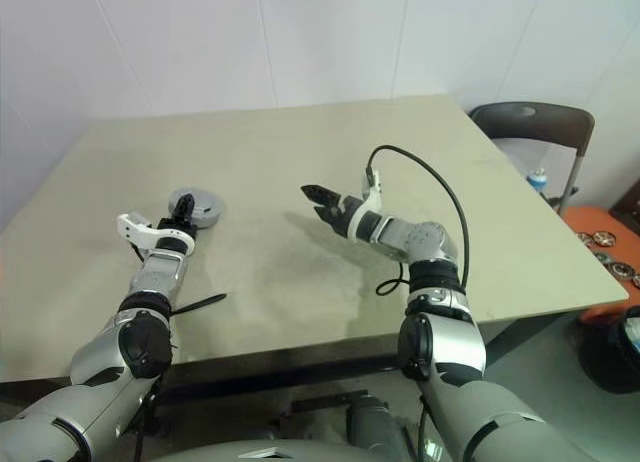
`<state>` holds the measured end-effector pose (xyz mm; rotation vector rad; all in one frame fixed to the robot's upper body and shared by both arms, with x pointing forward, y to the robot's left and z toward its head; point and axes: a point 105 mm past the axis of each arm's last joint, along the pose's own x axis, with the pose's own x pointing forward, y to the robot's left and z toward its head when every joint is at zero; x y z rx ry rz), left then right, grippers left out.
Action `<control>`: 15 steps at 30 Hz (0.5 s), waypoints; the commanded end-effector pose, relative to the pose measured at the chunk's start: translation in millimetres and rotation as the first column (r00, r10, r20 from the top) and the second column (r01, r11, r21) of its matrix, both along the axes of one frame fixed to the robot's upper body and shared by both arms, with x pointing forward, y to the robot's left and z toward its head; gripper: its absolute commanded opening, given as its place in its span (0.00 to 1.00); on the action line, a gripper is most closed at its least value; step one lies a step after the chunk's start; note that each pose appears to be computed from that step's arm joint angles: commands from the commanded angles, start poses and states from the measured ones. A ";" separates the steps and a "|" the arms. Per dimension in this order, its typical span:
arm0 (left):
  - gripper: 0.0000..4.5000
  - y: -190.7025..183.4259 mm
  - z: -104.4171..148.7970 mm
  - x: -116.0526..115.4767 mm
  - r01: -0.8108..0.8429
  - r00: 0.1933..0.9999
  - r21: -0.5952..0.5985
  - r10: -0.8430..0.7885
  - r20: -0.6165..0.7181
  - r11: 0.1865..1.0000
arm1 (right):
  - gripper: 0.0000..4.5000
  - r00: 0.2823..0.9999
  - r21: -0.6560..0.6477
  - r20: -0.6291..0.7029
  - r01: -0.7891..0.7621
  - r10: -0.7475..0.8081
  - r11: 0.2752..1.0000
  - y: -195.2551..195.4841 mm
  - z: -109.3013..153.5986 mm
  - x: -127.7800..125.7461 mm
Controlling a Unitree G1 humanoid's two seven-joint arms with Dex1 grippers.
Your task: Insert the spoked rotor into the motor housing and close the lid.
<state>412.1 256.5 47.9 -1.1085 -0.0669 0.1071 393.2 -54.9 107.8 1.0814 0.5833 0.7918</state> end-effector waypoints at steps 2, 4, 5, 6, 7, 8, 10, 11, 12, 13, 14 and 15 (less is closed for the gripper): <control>0.90 12.1 14.3 2.9 -0.063 0.998 0.047 0.062 0.024 0.997 | 0.92 0.998 0.006 0.067 -0.002 0.001 1.000 1.1 16.7 3.7; 0.99 16.8 13.2 1.3 -0.091 0.996 0.056 0.091 0.013 0.994 | 0.92 0.998 0.002 0.065 -0.003 0.003 1.000 1.5 15.7 3.5; 0.99 19.8 12.1 0.2 -0.109 0.994 0.057 0.109 0.004 0.992 | 0.92 0.998 0.001 0.065 -0.004 0.004 1.000 1.7 15.4 3.5; 0.99 22.5 10.9 -0.9 -0.125 0.992 0.059 0.126 -0.006 0.990 | 0.92 0.998 0.000 0.064 -0.005 0.005 1.000 1.9 15.2 3.3; 0.99 25.6 9.3 -2.2 -0.143 0.989 0.066 0.145 -0.020 0.987 | 0.92 0.998 -0.001 0.064 -0.006 0.006 1.000 2.0 14.8 3.2; 0.99 29.0 7.1 -3.9 -0.163 0.986 0.070 0.165 -0.034 0.984 | 0.92 0.998 -0.003 0.063 -0.006 0.006 1.000 2.0 14.3 3.1; 0.99 35.2 2.6 -7.4 -0.197 0.977 0.097 0.203 -0.066 0.976 | 0.92 0.998 -0.006 0.062 -0.007 0.007 1.000 1.7 13.4 3.1; 0.99 38.6 0.0 -9.5 -0.216 0.971 0.115 0.226 -0.084 0.970 | 0.92 0.998 -0.007 0.062 -0.007 0.007 1.000 1.5 13.1 3.1; 0.99 41.9 -1.9 -11.5 -0.234 0.964 0.131 0.248 -0.098 0.963 | 0.92 0.998 -0.009 0.061 -0.007 0.007 1.000 1.4 12.7 3.1; 0.99 46.4 -4.3 -14.3 -0.259 0.954 0.153 0.278 -0.117 0.954 | 0.92 0.998 -0.011 0.061 -0.007 0.008 1.000 1.2 12.4 3.0; 0.99 51.2 -7.0 -17.4 -0.284 0.941 0.175 0.309 -0.138 0.943 | 0.92 0.998 -0.013 0.061 -0.007 0.008 1.000 1.1 11.9 2.9; 0.99 56.4 -9.9 -21.1 -0.309 0.926 0.203 0.343 -0.160 0.929 | 0.92 0.998 -0.018 0.060 -0.008 0.009 1.000 0.9 11.1 2.8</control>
